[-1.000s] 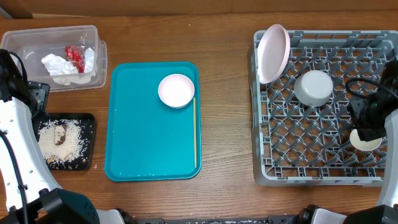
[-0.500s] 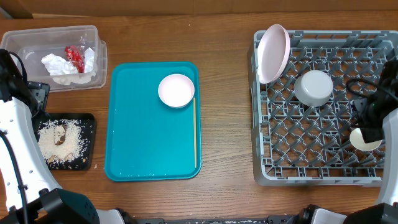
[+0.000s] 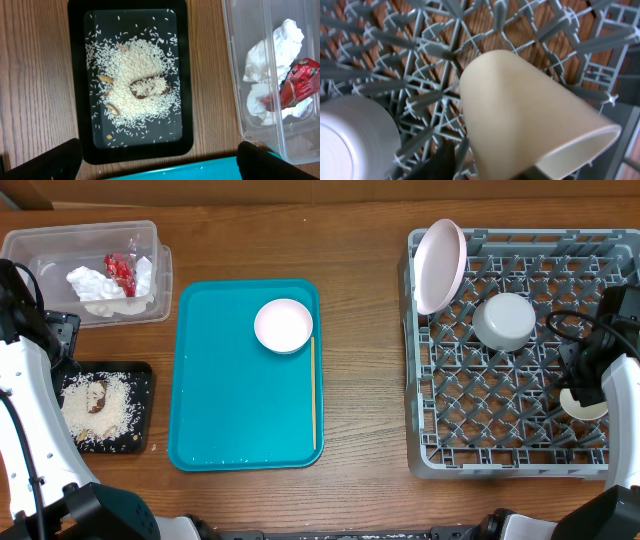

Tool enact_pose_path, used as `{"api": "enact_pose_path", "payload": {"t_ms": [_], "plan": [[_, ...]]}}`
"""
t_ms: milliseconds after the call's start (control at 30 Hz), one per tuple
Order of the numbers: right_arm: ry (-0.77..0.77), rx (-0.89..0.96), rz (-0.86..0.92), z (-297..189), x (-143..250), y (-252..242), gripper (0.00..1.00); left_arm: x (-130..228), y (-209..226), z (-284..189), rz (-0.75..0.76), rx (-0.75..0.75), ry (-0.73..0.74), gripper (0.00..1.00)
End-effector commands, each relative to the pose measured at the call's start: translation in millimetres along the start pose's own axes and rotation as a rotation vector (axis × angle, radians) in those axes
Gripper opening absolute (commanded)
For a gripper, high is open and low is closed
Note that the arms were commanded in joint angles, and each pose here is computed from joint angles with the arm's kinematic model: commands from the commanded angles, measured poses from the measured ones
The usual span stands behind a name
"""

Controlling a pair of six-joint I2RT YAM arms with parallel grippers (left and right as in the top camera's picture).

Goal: Sort waste into correct bins and load items into the dishwasher

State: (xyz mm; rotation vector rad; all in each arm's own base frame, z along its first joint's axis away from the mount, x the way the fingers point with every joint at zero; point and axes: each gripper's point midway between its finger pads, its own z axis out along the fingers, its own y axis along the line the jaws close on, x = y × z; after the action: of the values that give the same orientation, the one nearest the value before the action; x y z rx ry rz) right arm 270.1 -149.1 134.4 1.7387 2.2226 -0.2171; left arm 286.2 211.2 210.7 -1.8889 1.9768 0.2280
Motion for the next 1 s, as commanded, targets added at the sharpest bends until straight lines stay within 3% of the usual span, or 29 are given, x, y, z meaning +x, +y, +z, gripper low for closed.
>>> {"api": "enact_pose_path", "payload": {"t_ms": [0,133,400,500,700,833,967], "plan": [[-0.024,-0.006,-0.021,-4.6,-4.0,2.3,0.22,-2.7,2.3,0.2,0.015,-0.013,-0.013,1.00],[-0.034,-0.020,-0.020,-14.2,-9.8,6.3,0.04,-2.7,2.3,0.2,0.015,-0.013,-0.013,1.00],[-0.098,-0.149,-0.117,-54.5,-33.6,33.5,0.04,-2.7,2.3,0.2,0.015,-0.013,-0.013,1.00],[-0.135,-0.319,-0.230,-75.8,-44.4,69.6,0.04,-2.7,2.2,0.2,0.015,-0.013,-0.013,1.00],[-0.160,-0.844,-0.668,-118.8,-26.7,159.3,0.04,-2.7,2.2,0.2,0.015,-0.013,-0.013,1.00],[-0.061,-1.044,-0.701,-113.6,-20.3,183.3,0.04,-2.7,2.2,0.2,0.015,-0.013,-0.013,1.00],[0.066,-1.131,-0.644,-85.0,-25.1,190.1,0.04,-2.7,2.3,0.2,0.015,-0.013,-0.013,1.00]]}}
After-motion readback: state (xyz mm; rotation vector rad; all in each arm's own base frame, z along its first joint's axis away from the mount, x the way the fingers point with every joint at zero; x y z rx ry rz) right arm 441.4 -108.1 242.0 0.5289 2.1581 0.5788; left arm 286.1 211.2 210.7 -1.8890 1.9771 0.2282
